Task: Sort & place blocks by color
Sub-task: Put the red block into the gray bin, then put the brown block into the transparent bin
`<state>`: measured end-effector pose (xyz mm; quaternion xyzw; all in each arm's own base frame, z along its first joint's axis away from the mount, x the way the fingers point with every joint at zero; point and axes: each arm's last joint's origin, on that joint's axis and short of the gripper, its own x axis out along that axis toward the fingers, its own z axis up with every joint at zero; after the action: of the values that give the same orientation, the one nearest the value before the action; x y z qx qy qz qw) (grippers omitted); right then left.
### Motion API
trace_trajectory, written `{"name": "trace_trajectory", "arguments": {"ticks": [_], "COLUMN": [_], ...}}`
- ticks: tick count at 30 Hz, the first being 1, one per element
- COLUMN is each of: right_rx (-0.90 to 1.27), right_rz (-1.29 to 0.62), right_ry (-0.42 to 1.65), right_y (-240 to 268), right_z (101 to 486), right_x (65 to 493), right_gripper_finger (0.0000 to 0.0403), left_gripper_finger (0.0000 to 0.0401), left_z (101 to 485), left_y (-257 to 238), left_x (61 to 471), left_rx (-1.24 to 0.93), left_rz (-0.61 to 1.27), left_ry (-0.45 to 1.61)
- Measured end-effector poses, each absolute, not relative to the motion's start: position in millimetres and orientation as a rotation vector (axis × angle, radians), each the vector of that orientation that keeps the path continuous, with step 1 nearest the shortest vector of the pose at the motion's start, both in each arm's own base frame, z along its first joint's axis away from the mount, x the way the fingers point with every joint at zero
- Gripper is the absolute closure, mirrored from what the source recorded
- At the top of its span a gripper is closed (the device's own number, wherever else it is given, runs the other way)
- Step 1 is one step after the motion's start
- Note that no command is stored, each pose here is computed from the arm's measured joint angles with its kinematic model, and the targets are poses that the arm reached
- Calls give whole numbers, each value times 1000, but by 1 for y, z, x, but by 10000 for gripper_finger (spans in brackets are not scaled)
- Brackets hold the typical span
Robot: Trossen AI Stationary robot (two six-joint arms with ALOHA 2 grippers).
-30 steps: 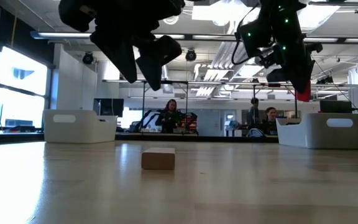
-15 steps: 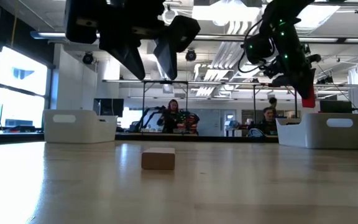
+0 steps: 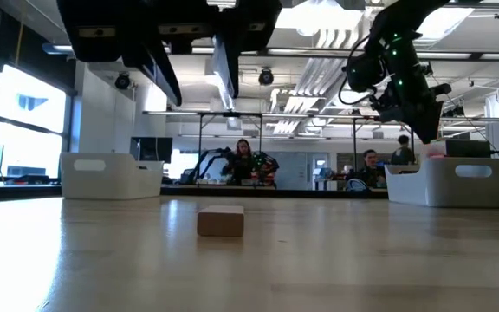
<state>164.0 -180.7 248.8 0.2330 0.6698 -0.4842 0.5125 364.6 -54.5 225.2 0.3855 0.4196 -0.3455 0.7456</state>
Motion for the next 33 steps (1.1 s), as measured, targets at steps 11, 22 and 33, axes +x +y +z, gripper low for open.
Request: {"name": "trace_trajectory", "arguments": {"ticks": [11,22,33], "right_rx": [583,660,638], "right_rz": [-1204,-1169,-1157], "right_ry": [1572,1543,1535], "right_y": [-174,-169,-163], "right_z": [249,248,248], "right_x": [171,177,183], "right_gripper_finger": [248,247,247], "left_gripper_finger": [190,190,190], "left_z": [226,224,187], "left_y": [-74,-76,-81], "left_x": [363,373,388], "left_rx": [996,1012,1011], "left_rz": [-861,-829,-864], "left_ry": [829,755,803]}}
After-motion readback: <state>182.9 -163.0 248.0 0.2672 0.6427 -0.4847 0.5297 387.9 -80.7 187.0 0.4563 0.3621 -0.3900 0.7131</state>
